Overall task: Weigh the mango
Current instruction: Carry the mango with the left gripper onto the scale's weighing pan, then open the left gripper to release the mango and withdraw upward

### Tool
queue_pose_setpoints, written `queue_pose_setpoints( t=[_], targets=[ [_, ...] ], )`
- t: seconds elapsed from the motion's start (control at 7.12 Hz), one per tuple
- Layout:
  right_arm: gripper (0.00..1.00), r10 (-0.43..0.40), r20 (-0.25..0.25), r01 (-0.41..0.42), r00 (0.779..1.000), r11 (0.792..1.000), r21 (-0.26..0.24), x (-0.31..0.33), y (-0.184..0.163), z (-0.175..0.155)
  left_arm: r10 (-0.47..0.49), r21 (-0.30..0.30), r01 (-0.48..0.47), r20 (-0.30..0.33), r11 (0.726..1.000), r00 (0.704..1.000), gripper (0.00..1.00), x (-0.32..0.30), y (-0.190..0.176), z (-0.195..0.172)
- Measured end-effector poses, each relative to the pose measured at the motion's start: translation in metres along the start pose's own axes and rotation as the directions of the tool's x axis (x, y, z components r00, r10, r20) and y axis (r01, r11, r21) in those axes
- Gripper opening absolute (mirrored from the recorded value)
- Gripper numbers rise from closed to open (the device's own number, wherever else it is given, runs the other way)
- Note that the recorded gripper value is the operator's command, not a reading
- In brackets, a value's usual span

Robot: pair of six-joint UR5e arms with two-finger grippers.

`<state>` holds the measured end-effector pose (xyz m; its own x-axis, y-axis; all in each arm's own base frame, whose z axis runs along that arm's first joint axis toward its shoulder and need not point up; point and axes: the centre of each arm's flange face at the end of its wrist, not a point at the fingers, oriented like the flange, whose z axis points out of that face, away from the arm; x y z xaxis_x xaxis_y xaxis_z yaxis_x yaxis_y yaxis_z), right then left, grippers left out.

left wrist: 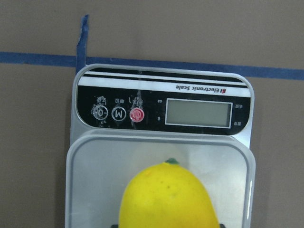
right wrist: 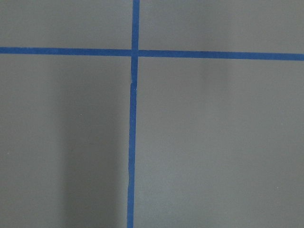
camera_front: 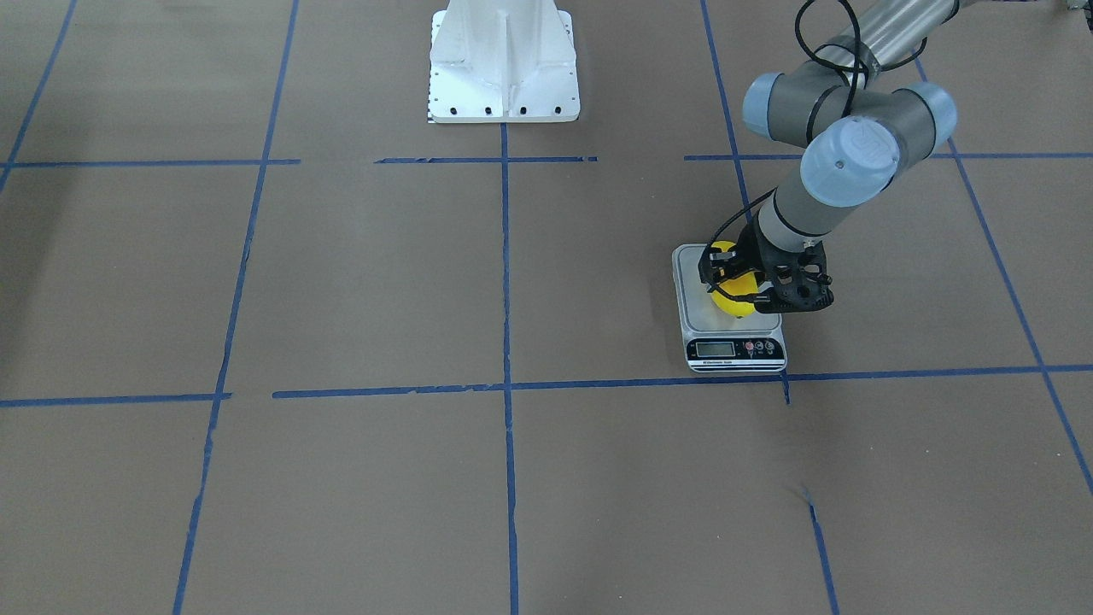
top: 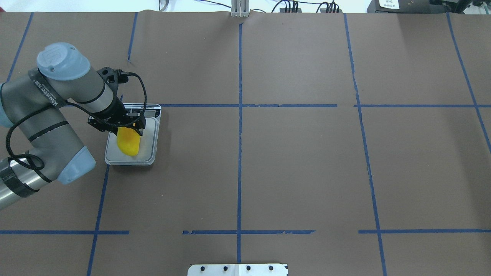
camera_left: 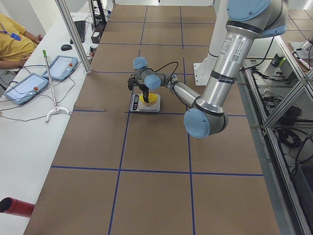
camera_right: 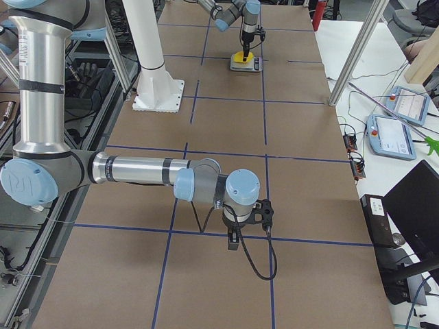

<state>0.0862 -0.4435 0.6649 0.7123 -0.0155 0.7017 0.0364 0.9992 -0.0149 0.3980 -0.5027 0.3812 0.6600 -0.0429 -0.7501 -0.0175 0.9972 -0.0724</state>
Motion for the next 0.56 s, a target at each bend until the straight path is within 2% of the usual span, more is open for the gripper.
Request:
queue_pose_setpoints(
  t=[0.28,0.42,0.56],
  targets=[
    [1.00,0.000,0.000,0.000,1.000,1.000,0.000,0.000,0.000,0.000,-0.002,0.022,0.002,-0.009,1.000,1.000,1.00,-0.003,-0.004,-0.014],
    [1.00,0.000,0.000,0.000,1.000,1.000,0.000,0.000,0.000,0.000,0.002,0.068,0.000,-0.030,0.998,1.000,1.00,-0.012,-0.013,-0.045],
    [1.00,0.000,0.000,0.000,1.000,1.000,0.000,0.000,0.000,0.000,0.026,0.145,-0.019,-0.043,0.989,0.999,1.00,-0.040,-0.024,-0.097]
  ],
)
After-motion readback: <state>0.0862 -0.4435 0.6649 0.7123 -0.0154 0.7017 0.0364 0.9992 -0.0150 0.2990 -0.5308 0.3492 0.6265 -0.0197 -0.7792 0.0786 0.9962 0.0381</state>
